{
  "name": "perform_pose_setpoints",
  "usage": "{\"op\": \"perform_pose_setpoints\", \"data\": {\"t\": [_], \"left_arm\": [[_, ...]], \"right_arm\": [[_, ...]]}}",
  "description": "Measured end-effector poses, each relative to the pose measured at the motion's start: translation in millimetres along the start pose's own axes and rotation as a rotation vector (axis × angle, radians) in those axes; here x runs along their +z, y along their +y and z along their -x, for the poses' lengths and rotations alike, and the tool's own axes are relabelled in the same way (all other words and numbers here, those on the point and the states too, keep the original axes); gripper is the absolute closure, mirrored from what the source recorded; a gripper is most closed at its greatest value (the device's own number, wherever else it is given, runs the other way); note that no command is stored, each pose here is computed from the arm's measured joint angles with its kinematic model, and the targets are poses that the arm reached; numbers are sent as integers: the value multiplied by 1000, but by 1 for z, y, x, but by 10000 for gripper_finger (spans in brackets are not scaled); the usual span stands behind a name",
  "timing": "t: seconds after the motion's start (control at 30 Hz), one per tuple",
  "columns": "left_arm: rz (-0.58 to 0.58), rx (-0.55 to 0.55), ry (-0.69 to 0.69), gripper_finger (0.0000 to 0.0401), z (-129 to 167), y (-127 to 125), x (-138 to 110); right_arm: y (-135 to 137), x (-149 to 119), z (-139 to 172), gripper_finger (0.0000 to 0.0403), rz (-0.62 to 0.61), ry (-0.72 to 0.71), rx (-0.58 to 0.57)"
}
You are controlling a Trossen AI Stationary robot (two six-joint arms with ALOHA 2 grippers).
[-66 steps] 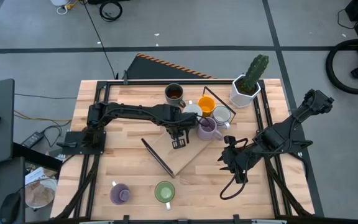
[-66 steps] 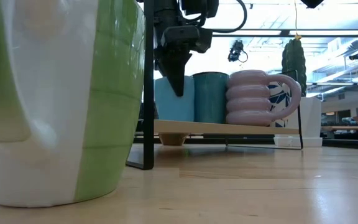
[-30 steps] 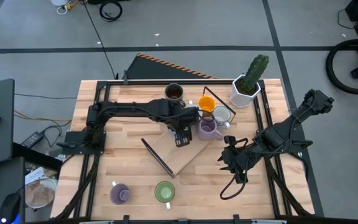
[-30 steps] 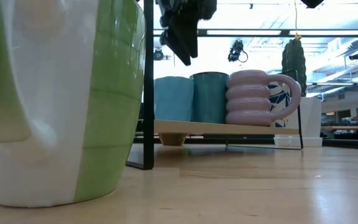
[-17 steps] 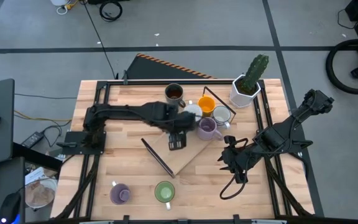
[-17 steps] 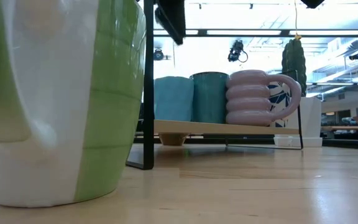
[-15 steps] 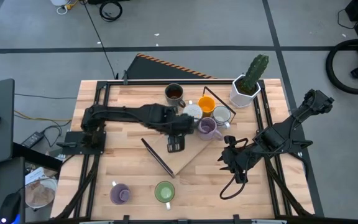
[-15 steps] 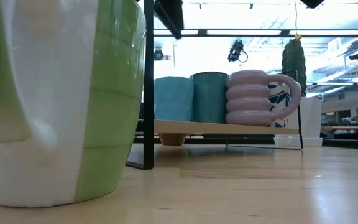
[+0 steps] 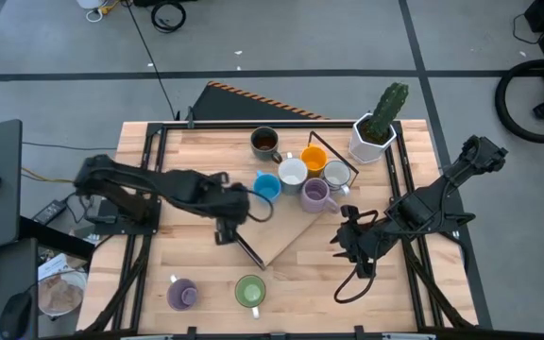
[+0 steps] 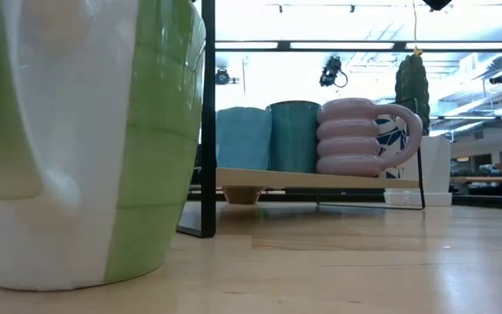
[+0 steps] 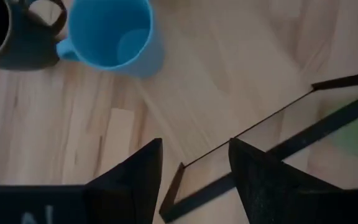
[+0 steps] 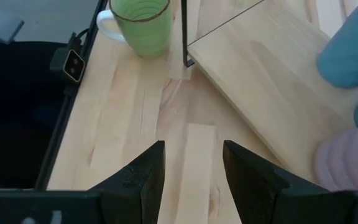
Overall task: Place coffee mugs
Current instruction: Put the purple mug on the shelf
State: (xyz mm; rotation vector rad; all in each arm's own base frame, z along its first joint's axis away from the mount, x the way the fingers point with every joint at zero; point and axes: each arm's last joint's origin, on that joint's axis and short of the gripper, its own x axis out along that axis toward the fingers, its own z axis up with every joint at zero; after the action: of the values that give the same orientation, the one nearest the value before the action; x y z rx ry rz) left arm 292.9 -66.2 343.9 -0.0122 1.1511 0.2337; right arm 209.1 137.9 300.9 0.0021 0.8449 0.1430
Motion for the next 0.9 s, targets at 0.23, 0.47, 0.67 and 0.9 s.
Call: {"op": "perform_pose_setpoints", "data": {"t": [0.23,0.47,0.67,0.9], "left_arm": [[154,-123,-41,212,28,7,-26],[270,-379,50,212,53,-18,-46],[379,-413,165,212,57,-59,-65],[472,-357,307,212,38,-121,-89]], "right_arm": [[0,0,0,235,23,-6,-12],[0,0,0,235,50,-5,-14],[-1,0,0,235,63,-4,-15],[-2,0,0,235,120,-7,-41]]}}
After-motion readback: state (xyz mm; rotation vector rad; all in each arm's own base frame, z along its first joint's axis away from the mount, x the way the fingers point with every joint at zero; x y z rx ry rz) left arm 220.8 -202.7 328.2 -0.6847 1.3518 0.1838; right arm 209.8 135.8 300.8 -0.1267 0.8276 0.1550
